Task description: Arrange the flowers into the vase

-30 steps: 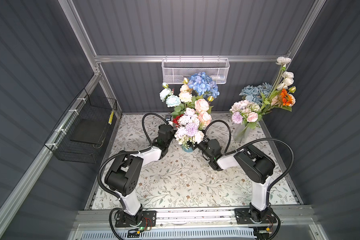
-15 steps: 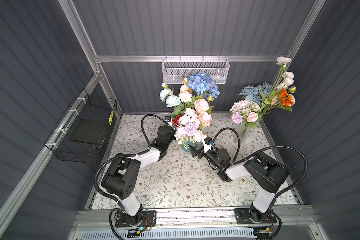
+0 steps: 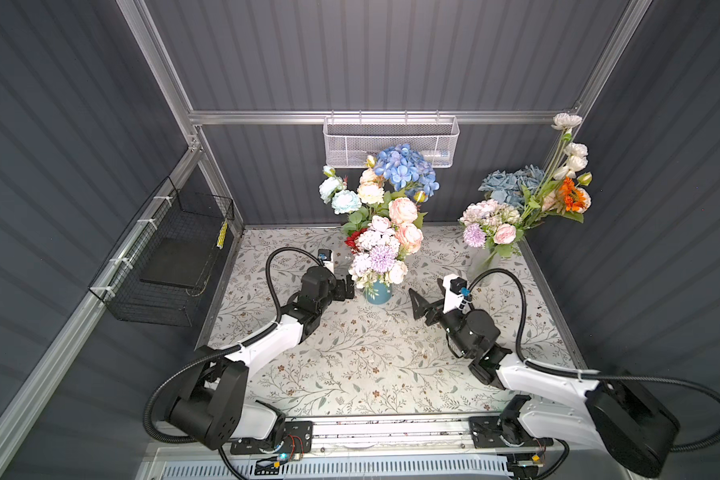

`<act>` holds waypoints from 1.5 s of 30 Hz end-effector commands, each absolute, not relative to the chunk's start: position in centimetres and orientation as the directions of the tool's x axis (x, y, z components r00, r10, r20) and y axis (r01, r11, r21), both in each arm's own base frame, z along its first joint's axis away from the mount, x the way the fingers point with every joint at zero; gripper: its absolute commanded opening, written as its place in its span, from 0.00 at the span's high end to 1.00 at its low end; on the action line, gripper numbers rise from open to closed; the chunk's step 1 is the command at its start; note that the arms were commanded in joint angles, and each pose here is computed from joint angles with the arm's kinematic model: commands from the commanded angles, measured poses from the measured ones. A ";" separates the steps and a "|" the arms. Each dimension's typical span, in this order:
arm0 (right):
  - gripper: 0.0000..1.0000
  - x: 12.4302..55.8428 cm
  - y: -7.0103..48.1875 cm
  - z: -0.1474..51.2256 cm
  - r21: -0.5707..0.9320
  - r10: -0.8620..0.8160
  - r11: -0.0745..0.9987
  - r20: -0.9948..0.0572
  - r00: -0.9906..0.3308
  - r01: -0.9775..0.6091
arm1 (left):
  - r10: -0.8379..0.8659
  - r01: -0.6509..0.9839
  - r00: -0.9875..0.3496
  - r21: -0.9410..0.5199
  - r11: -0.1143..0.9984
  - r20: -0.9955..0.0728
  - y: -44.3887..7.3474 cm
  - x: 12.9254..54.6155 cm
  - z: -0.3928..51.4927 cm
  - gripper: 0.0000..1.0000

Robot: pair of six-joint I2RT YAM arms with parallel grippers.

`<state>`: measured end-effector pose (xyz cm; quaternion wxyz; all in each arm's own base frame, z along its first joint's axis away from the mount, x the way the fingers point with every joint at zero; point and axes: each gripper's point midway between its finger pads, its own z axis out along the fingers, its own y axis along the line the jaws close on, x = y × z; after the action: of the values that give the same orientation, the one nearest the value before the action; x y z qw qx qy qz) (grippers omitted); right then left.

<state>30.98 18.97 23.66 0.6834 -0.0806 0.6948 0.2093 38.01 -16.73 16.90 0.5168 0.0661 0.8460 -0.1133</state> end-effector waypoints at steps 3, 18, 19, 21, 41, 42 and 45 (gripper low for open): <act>0.01 31.2 11.9 21.4 0.043 0.015 0.992 -0.974 -0.227 -0.117 | 0.036 0.036 -0.531 0.020 0.999 -0.847 -11.5 35.7 14.6 0.00; 0.01 34.7 -1.6 15.7 -0.113 -0.049 0.965 -0.964 -0.260 0.238 | 0.267 -0.290 -0.505 0.453 0.843 -0.821 -3.1 36.9 12.5 0.00; 0.01 35.2 -2.1 15.2 -0.109 -0.041 0.963 -0.963 -0.267 0.245 | 0.267 -0.294 -0.511 0.457 0.839 -0.817 -2.8 36.9 12.0 0.00; 0.01 35.9 -2.9 14.8 -0.089 -0.022 0.963 -0.967 -0.253 0.256 | 0.266 -0.300 -0.502 0.454 0.839 -0.823 -2.4 37.0 11.1 0.00; 0.01 38.0 -4.4 12.1 0.029 0.082 0.971 -0.974 -0.212 0.239 | 0.106 -0.141 -0.341 0.162 0.977 -0.934 -0.8 40.9 7.5 0.00; 0.01 38.0 -4.4 12.2 0.029 0.078 0.971 -0.976 -0.201 0.237 | 0.103 -0.136 -0.370 0.164 0.977 -0.923 -0.7 41.0 7.0 0.00; 0.01 38.0 -4.4 12.2 0.029 0.080 0.971 -0.975 -0.207 0.238 | 0.096 -0.135 -0.360 0.153 0.979 -0.928 -0.6 41.1 7.1 0.00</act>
<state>37.69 -4.31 11.34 0.6100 0.0992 0.7833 -0.0672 40.91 -0.25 7.79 0.5768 -0.0170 0.8079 0.1194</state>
